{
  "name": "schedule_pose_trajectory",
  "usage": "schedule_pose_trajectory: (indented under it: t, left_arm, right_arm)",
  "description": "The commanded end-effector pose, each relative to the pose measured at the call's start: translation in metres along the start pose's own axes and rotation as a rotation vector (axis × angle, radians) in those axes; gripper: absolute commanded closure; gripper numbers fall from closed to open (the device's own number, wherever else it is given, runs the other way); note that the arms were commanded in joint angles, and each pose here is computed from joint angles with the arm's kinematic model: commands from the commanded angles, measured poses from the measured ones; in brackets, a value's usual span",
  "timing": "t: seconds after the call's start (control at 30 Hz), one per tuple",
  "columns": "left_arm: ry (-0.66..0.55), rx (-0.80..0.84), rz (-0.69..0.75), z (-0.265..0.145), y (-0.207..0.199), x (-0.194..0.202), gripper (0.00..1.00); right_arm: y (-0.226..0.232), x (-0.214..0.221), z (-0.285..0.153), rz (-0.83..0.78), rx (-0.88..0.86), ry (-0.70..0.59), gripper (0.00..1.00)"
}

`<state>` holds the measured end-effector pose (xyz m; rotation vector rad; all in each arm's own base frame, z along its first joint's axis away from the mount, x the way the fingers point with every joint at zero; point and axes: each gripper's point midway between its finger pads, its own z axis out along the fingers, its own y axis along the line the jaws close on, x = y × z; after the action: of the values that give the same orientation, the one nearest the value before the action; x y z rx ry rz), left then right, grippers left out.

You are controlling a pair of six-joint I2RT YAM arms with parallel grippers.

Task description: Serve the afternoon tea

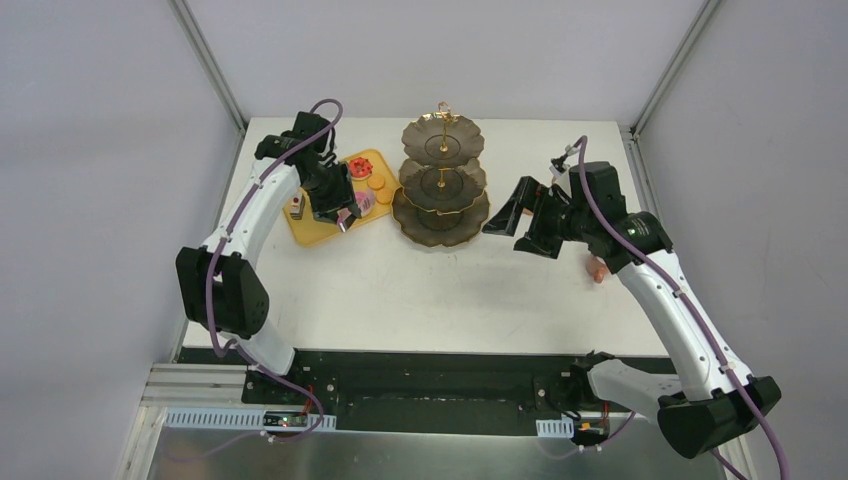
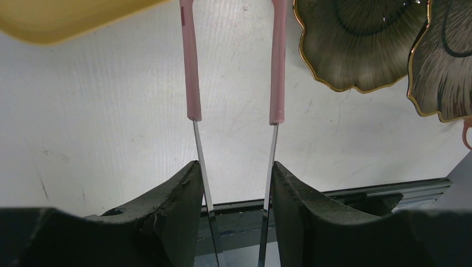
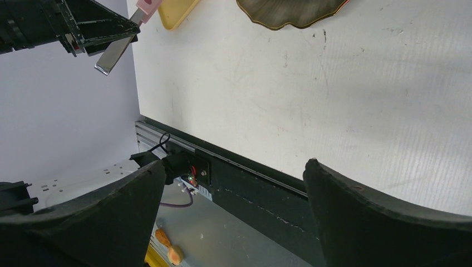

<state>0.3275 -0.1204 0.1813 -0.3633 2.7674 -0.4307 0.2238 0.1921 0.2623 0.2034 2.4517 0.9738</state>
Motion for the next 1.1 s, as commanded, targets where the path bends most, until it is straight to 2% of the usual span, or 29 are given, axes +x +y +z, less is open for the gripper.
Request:
schedule_pose_trajectory:
  t: [0.0, 0.43, 1.07]
  left_arm:
    - [-0.034, -0.029, 0.022, -0.008, 0.006, -0.013, 0.54]
    - [-0.035, -0.092, 0.041, -0.002, 0.016, -0.019, 0.53]
    - [-0.021, -0.080, 0.038, 0.015, 0.013, -0.025, 0.51]
  right_arm:
    - [0.004, -0.004, -0.004, -0.024, -0.029, -0.028, 0.01]
    - [0.002, -0.003, -0.003, -0.019, -0.030, -0.024, 0.01]
    - [-0.001, -0.003, -0.004, -0.011, -0.030, -0.025, 0.01]
